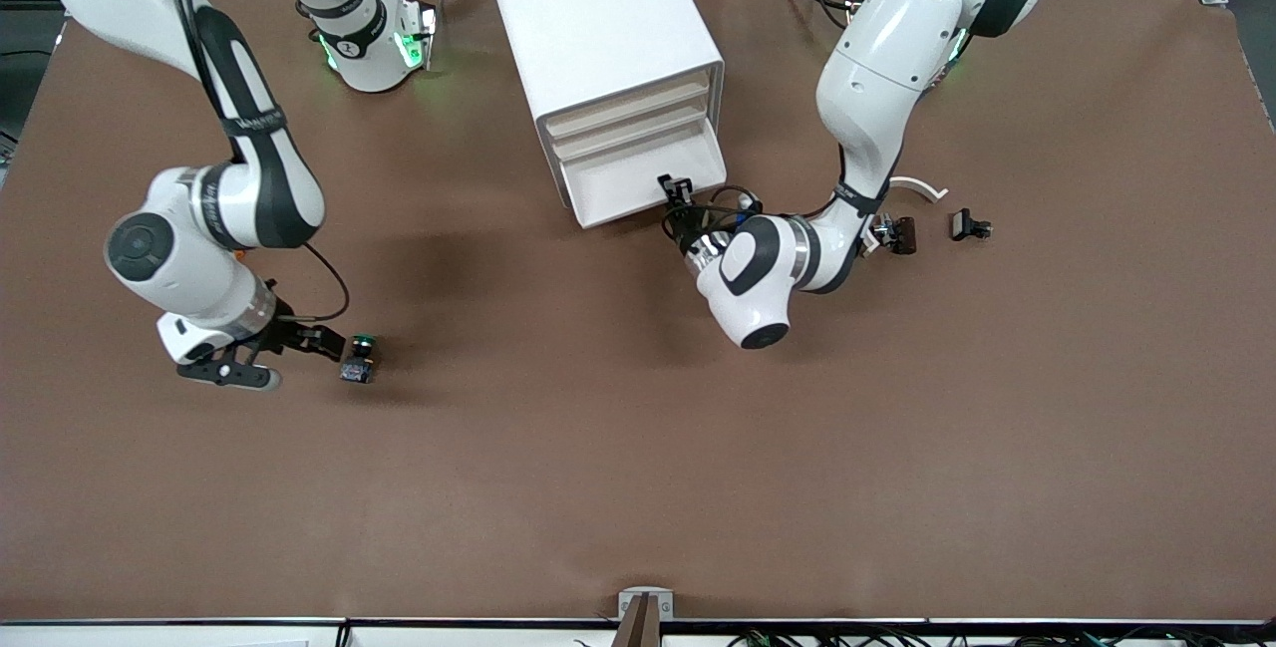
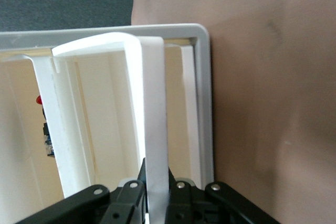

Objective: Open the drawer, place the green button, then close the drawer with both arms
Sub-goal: 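Pull the drawer open with the left gripper while the right gripper reaches the button, then grasp the black button with the right gripper while the left gripper withdraws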

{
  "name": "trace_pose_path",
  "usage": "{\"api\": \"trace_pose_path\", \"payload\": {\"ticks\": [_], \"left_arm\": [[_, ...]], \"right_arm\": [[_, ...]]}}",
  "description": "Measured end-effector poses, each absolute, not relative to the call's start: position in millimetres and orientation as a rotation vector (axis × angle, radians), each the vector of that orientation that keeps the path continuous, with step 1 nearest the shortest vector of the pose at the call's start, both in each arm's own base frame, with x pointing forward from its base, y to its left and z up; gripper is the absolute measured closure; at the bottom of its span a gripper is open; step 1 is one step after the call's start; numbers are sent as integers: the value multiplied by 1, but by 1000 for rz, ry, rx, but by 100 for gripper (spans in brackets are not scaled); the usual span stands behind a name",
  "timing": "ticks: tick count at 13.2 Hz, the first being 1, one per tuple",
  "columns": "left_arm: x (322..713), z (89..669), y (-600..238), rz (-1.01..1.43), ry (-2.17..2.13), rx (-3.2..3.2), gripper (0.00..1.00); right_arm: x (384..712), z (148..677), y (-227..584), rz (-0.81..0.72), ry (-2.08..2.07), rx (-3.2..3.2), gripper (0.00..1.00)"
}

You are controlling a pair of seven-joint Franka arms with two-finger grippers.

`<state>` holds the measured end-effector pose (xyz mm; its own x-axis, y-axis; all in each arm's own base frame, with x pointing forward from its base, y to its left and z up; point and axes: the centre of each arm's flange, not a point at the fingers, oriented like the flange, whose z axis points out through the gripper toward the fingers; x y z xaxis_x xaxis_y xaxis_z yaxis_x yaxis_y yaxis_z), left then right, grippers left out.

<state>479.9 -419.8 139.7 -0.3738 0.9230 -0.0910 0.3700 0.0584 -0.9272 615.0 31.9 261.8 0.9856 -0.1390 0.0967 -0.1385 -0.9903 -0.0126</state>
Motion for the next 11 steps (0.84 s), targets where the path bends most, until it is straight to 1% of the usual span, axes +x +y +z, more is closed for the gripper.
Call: {"api": "trace_pose_path", "payload": {"ticks": [2, 4, 5, 6, 9, 11], "left_arm": [[497, 145, -409, 1311, -1830, -1299, 92], [517, 148, -394, 1334, -1873, -1316, 89], [528, 147, -387, 1347, -1902, -1348, 81], [536, 147, -381, 1356, -1922, -1375, 70], [558, 154, -366, 1352, -1975, -1420, 32], [575, 166, -356, 1333, -2007, -1474, 9]], "right_arm": [[618, 233, 40, -204, 217, -3118, 0], [620, 206, 41, -244, 217, -3115, 0], [620, 197, 40, -248, 218, -3116, 0], [620, 192, 40, -246, 219, -3116, 0], [620, 188, 41, -233, 221, -3118, 0], [618, 186, 45, -203, 236, -3119, 0]]}}
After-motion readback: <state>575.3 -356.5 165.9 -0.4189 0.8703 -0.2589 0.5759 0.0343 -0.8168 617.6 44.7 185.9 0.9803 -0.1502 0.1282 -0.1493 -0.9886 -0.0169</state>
